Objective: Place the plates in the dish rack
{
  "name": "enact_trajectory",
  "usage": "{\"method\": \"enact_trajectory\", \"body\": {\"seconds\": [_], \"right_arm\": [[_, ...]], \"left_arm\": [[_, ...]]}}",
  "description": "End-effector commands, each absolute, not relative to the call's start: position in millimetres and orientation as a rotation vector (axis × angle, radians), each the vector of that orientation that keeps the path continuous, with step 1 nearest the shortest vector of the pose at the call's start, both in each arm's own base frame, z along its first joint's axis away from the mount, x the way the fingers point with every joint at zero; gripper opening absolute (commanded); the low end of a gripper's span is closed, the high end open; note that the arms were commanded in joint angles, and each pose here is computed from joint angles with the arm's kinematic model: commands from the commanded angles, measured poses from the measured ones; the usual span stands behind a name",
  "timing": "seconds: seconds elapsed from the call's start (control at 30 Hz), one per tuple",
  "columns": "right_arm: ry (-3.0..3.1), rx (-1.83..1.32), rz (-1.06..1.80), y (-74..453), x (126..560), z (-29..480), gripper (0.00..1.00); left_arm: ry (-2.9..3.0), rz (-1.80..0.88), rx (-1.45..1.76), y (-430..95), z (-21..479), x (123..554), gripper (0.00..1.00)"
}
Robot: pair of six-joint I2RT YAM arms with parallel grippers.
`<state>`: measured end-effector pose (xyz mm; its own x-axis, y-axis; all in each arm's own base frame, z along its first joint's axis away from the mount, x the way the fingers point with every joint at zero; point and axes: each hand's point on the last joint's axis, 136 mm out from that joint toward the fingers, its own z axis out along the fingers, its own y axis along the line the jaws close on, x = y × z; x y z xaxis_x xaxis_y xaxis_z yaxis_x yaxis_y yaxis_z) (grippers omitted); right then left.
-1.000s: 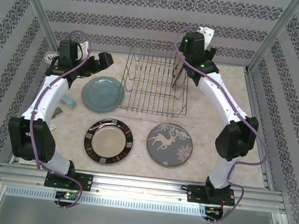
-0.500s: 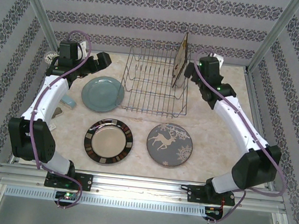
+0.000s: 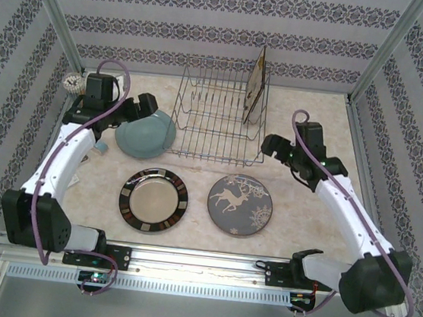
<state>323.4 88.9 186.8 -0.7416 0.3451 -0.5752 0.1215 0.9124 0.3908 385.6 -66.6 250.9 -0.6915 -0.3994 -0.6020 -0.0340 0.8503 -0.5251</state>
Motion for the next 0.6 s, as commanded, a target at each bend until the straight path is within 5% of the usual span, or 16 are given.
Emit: {"method": "enact_trajectory", "body": {"seconds": [0.0,0.27,0.57], "right_arm": [[2.487,0.318,0.554,96.9,288.5,167.5,0.93],[2.582,0.309,0.710,106.2,240.5,133.3,0.93],[2.600,0.426,0.750,96.2,217.5,103.7,0.94]], "left_arm": [[2.335,-0.661,-0.154,-92.0,253.0,343.6,1.00],[2.289,-0.959,-0.012,-145.3,240.7,276.4,1.00],[2.332,-1.116,-0.010,-176.9,212.6,265.1,1.00]]}}
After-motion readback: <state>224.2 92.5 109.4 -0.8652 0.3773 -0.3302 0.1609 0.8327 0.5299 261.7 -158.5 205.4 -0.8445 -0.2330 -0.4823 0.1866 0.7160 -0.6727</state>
